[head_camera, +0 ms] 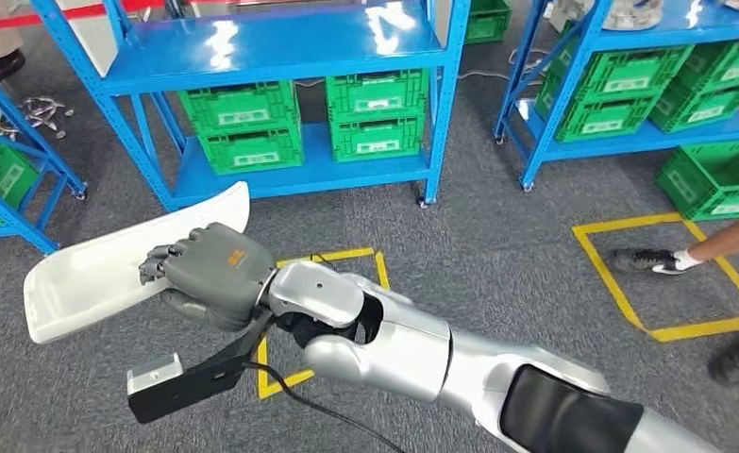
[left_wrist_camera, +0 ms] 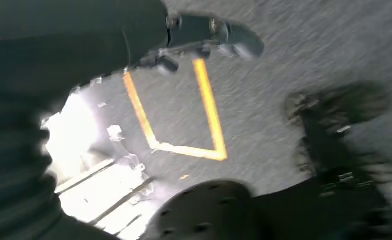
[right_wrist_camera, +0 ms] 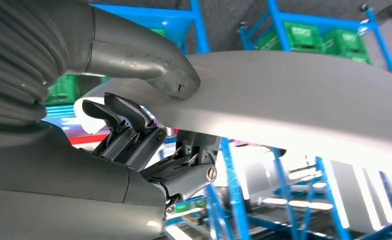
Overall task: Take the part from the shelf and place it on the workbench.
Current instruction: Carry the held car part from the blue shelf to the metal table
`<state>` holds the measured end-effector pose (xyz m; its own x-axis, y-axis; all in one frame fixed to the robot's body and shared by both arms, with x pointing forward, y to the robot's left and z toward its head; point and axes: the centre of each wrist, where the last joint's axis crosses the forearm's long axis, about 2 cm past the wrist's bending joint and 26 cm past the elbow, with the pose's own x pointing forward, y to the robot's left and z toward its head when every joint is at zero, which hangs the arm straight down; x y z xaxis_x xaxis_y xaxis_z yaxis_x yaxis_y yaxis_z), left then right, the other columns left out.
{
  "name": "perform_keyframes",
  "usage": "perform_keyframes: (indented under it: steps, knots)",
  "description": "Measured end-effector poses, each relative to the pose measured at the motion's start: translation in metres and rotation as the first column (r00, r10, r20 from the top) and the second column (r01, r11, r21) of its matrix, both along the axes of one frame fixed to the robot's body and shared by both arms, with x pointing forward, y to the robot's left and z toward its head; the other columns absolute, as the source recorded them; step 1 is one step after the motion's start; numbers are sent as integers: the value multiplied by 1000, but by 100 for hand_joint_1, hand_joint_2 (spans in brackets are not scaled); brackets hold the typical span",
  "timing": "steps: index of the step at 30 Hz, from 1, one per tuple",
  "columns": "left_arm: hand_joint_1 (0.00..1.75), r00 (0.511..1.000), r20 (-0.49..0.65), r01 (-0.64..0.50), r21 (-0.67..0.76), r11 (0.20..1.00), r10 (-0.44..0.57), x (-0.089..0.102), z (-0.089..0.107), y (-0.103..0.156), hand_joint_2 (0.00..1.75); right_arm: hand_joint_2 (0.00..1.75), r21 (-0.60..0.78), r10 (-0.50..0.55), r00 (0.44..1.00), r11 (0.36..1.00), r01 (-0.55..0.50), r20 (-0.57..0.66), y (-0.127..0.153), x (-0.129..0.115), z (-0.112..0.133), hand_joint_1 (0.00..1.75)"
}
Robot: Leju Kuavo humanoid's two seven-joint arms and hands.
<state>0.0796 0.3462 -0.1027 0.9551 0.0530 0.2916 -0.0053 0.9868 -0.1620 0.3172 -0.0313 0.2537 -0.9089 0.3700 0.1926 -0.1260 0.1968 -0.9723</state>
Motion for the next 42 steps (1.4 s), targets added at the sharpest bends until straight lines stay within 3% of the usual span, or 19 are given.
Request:
perform_keyframes:
  steps: [6, 19, 30, 42]
  knots:
    - [0, 1000, -16, 5, -19, 1000, -5, 4, 0, -10, 175, 175, -7, 12, 1000, 1000, -12, 7, -1, 3, 1, 175]
    - [0, 996, -72, -53, -51, 997, 49, -24, -6, -20, 175, 175, -33, 37, 999, 999, -37, -1, -6, 9, -5, 175]
    - [0, 998, -66, 12, -44, 999, -15, -23, -6, -24, 175, 175, -20, 55, 998, 998, -55, -24, -5, 16, -18, 175]
    - [0, 999, -31, 16, -47, 999, -17, -15, -5, -27, 175, 175, -44, 45, 998, 998, -47, -32, -6, 16, -26, 175]
